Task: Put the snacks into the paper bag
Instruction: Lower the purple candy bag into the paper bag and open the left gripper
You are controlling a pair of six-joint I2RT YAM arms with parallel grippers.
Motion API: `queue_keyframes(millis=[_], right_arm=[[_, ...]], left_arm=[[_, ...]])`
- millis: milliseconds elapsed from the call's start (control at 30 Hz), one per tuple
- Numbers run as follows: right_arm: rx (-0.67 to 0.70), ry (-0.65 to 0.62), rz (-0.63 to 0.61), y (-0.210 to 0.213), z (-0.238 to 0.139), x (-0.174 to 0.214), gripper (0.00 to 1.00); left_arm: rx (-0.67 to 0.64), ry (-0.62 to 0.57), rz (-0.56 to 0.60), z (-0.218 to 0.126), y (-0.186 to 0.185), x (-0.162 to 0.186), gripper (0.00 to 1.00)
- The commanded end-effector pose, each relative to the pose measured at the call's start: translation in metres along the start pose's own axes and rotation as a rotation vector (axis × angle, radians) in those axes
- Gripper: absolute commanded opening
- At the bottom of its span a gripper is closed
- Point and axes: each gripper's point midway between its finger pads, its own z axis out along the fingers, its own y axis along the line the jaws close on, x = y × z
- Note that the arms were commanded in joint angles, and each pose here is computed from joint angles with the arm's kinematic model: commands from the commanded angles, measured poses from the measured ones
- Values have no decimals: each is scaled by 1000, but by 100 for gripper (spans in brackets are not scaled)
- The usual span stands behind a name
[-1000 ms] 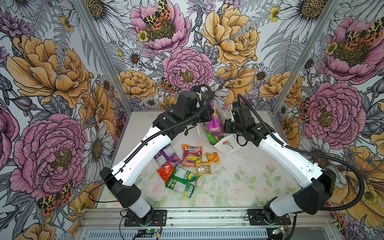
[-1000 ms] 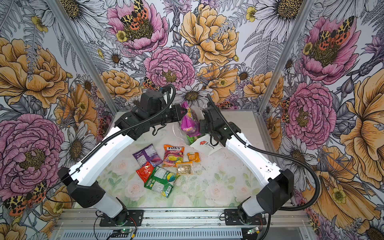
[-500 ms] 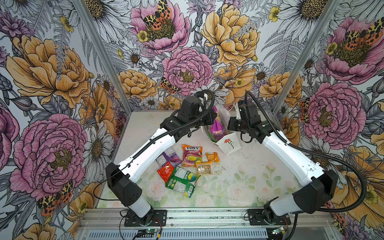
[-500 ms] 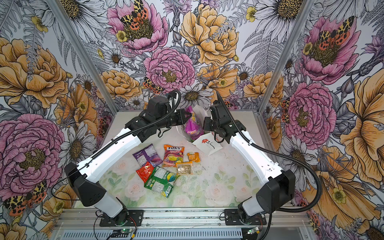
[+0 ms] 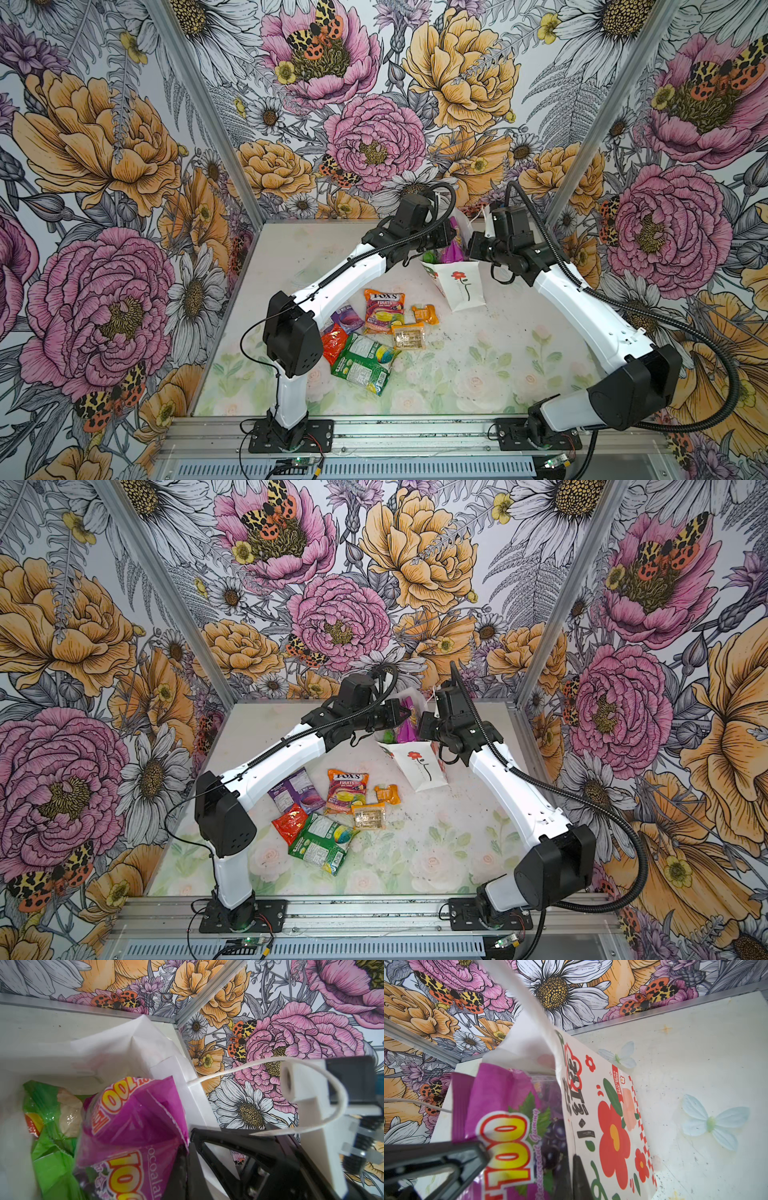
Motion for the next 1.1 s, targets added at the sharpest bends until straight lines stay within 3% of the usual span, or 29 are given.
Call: queue_keyframes(millis=[0, 533, 1000, 1067], right_arm=[[-20, -18, 26, -4, -7, -2, 0], [50, -33, 70, -37, -7, -3, 0], [62, -27, 70, -41, -7, 4, 0], [60, -28, 70, -40, -7, 4, 0]], left_arm=[[112, -52, 47, -11, -44, -20, 0], [-160, 165, 47, 32, 3, 15, 0], [-155, 170, 55, 47, 3, 19, 0], [-146, 163, 61, 45, -1, 15, 4]])
